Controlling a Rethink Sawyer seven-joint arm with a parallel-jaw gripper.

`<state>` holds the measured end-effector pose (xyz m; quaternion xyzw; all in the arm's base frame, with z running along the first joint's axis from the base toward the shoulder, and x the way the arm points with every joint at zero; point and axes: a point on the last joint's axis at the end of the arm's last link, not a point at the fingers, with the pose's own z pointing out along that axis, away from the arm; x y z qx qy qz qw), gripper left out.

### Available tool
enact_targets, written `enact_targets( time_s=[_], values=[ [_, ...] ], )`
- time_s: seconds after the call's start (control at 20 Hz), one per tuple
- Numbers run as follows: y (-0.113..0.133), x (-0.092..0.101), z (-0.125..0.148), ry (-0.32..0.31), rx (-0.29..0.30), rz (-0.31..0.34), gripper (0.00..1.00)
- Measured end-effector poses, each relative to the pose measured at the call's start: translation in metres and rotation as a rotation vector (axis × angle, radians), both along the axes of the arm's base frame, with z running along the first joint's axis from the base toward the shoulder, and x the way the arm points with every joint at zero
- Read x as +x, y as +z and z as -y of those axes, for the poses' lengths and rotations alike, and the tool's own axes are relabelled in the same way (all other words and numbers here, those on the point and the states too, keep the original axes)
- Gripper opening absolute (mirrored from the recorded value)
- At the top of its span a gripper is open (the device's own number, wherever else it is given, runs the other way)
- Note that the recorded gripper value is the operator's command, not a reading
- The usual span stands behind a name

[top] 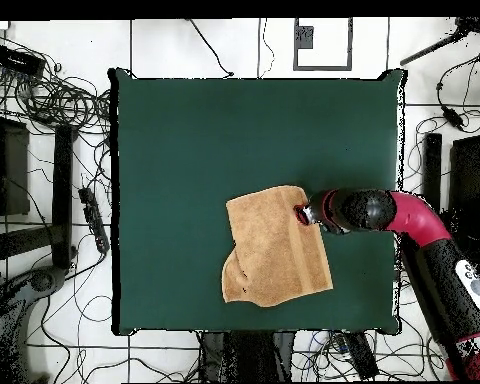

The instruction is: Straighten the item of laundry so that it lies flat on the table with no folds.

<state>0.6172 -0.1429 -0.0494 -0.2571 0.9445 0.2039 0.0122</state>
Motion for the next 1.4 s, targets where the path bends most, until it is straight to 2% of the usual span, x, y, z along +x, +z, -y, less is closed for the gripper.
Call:
enact_targets(
  time_s=[0.25, 0.5, 0.65, 0.85, 1.05, 1.1, 1.4],
  values=[
    [0.000, 0.006, 0.012, 0.026, 0.025, 0.003, 0.00],
    [0.005, 0.019, 0.048, 0.018, 0.006, 0.050, 0.00],
    [0.012, 0.028, 0.078, -0.001, -0.025, 0.082, 0.00],
    [0.023, 0.036, 0.101, -0.017, -0.060, 0.106, 0.00],
    [0.047, 0.051, 0.132, -0.042, -0.123, 0.143, 0.00],
    [0.054, 0.055, 0.140, -0.047, -0.140, 0.153, 1.00],
    [0.065, 0.062, 0.151, -0.061, -0.168, 0.187, 1.00]
  ],
)
